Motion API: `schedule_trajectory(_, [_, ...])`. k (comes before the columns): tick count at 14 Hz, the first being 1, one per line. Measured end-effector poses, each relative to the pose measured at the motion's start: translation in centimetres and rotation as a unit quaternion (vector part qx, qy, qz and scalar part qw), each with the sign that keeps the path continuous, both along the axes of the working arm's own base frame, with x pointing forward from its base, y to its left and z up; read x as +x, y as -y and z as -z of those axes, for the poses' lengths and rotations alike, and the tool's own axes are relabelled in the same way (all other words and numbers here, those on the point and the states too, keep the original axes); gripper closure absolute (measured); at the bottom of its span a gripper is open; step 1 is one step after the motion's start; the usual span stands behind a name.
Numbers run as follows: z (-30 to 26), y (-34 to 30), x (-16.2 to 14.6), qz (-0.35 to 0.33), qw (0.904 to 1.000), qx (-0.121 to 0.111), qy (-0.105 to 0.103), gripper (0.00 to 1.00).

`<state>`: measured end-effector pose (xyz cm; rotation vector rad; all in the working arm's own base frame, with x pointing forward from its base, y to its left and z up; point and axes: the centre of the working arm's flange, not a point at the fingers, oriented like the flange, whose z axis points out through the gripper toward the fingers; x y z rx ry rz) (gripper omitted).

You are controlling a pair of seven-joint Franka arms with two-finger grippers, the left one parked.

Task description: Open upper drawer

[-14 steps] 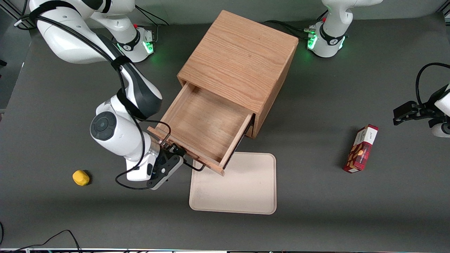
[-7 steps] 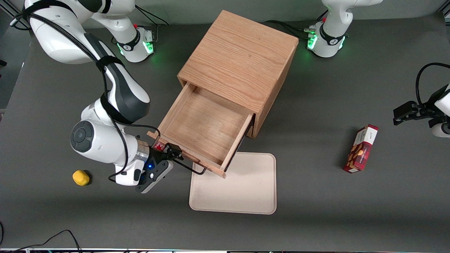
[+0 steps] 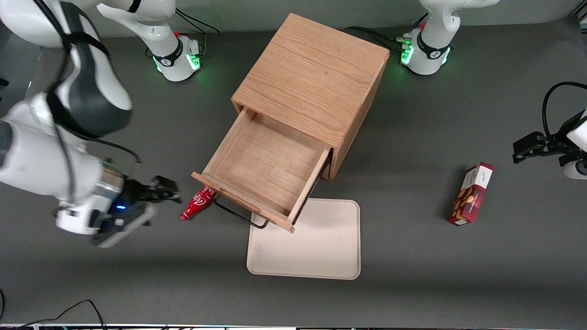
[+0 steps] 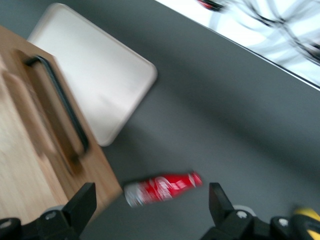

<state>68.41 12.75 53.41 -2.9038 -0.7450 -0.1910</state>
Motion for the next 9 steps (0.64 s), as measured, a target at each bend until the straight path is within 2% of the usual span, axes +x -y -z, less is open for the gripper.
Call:
schedule_trajectory(2, [-2.3,4.4,-2.5,0.037,0.9991,-0.020,-0.003,0.00])
schedule_trajectory(4, [-4.2,7.3,-5.9,0.120,0.9920,-0.034,-0.021,0.00])
schedule_trajectory(7, [-6.2,9.7,-11.1,0.267,0.9601,-0.057,-0.061,0.00])
schedule_trajectory(9, [-7.4,11.1,-12.9,0.300,0.9498,-0.064,-0.064,0.00])
